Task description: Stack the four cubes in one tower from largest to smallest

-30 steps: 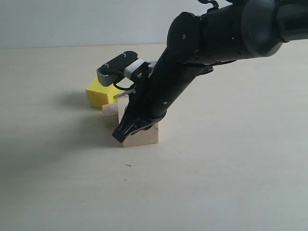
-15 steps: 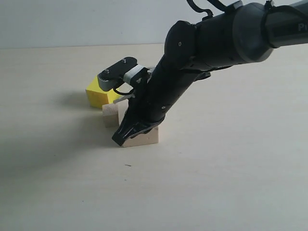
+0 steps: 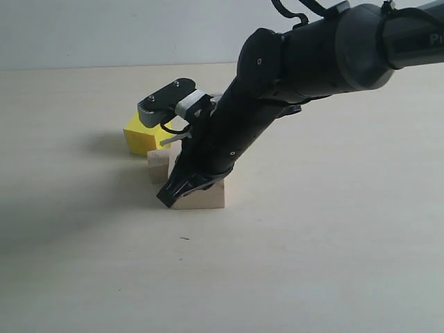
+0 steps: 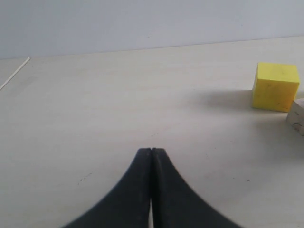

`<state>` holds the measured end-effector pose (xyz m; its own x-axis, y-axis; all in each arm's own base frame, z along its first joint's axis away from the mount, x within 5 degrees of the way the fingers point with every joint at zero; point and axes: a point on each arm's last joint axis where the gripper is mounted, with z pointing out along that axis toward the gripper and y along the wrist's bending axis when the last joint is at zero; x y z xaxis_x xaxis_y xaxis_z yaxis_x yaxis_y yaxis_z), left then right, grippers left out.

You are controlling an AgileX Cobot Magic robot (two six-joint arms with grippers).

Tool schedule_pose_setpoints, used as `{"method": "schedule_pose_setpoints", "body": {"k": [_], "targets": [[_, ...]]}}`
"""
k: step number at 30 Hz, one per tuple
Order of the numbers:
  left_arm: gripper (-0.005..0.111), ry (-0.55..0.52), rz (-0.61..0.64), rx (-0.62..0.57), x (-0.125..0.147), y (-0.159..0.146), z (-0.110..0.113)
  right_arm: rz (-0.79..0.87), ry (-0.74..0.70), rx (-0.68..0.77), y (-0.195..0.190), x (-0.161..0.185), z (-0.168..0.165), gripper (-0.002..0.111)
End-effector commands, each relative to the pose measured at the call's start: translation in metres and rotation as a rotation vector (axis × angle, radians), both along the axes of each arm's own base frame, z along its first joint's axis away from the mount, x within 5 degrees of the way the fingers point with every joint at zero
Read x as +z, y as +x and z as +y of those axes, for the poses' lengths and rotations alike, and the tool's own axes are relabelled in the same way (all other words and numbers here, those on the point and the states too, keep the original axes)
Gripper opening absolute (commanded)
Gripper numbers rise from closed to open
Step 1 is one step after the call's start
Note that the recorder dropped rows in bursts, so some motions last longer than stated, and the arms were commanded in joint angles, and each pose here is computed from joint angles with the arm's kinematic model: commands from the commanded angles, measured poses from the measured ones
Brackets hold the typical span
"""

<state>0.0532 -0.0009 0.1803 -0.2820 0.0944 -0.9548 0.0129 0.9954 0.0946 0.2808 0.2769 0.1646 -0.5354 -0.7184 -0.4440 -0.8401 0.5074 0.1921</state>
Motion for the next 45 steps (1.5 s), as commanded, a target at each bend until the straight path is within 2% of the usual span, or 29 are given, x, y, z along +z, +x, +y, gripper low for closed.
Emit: {"method": "schedule_pose_setpoints", "body": {"k": [1, 6, 11, 13, 17, 21, 25, 34, 45], "targets": [[0.0, -0.007, -0.005, -0.006, 0.0, 0.0, 0.0, 0.004, 0.004, 0.024, -0.003, 0.008, 0.0, 0.0], [0.0, -0.007, -0.005, -0.006, 0.0, 0.0, 0.0, -0.065, 0.058, 0.021, -0.006, 0.039, -0.003, 0.0], [0.0, -0.007, -0.005, -0.006, 0.0, 0.0, 0.0, -0.26, 0.108, 0.023, -0.009, 0.089, -0.014, 0.0], [0.0, -0.007, -0.005, -0.006, 0.0, 0.0, 0.0, -0.366, 0.103, -0.011, -0.007, 0.107, -0.022, 0.0], [0.0, -0.007, -0.005, -0.006, 0.0, 0.0, 0.0, -0.449, 0.12, -0.15, 0.009, 0.125, -0.045, 0.0], [0.0, -0.007, -0.005, -0.006, 0.0, 0.0, 0.0, -0.455, 0.121, -0.302, 0.038, 0.122, -0.077, 0.0], [0.0, -0.007, -0.005, -0.006, 0.0, 0.0, 0.0, -0.449, 0.079, -0.33, 0.059, 0.106, -0.091, 0.0], [0.0, -0.007, -0.005, -0.006, 0.0, 0.0, 0.0, -0.369, 0.092, -0.277, 0.113, 0.059, -0.058, 0.0], [0.0, -0.007, -0.005, -0.006, 0.0, 0.0, 0.0, -0.203, 0.166, -0.196, 0.155, 0.033, -0.02, 0.0]]}}
